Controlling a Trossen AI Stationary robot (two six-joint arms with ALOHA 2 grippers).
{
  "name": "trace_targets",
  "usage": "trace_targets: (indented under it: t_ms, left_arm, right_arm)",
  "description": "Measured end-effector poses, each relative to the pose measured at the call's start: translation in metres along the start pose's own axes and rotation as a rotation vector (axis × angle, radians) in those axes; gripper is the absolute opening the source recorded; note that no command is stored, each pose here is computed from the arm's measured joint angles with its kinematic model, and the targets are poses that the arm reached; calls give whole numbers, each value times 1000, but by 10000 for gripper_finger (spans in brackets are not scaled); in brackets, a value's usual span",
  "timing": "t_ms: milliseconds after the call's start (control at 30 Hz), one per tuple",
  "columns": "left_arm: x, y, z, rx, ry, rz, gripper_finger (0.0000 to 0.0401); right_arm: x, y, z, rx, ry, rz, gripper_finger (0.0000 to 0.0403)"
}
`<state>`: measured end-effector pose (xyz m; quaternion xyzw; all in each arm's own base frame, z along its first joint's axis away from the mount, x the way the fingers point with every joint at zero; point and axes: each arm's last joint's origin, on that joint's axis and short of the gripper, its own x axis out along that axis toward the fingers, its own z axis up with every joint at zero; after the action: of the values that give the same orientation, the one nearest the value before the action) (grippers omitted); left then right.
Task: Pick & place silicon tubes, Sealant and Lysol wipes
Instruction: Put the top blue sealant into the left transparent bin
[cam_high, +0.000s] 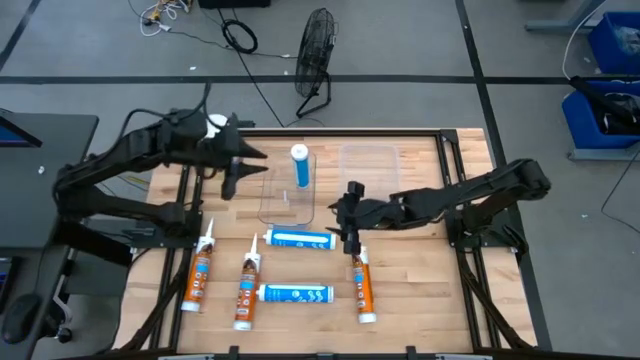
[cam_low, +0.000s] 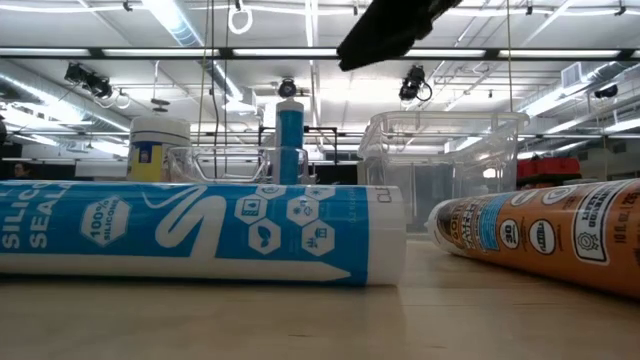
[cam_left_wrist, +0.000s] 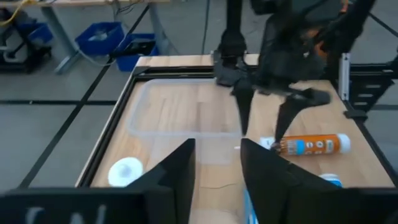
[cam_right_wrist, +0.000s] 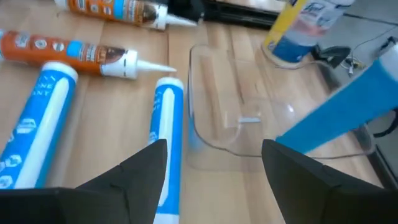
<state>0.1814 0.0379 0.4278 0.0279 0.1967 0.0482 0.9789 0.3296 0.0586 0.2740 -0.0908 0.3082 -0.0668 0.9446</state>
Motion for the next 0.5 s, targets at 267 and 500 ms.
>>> trace_targets:
  t_ms: [267, 500]
  left_arm:
    - [1, -26, 0, 76, -17, -110, 26]
    - [14, -43, -13, 107, 3, -187, 14]
  right_arm:
    - [13, 7, -6, 25, 39, 34, 268]
    - [33, 16, -18, 43, 107, 76, 268]
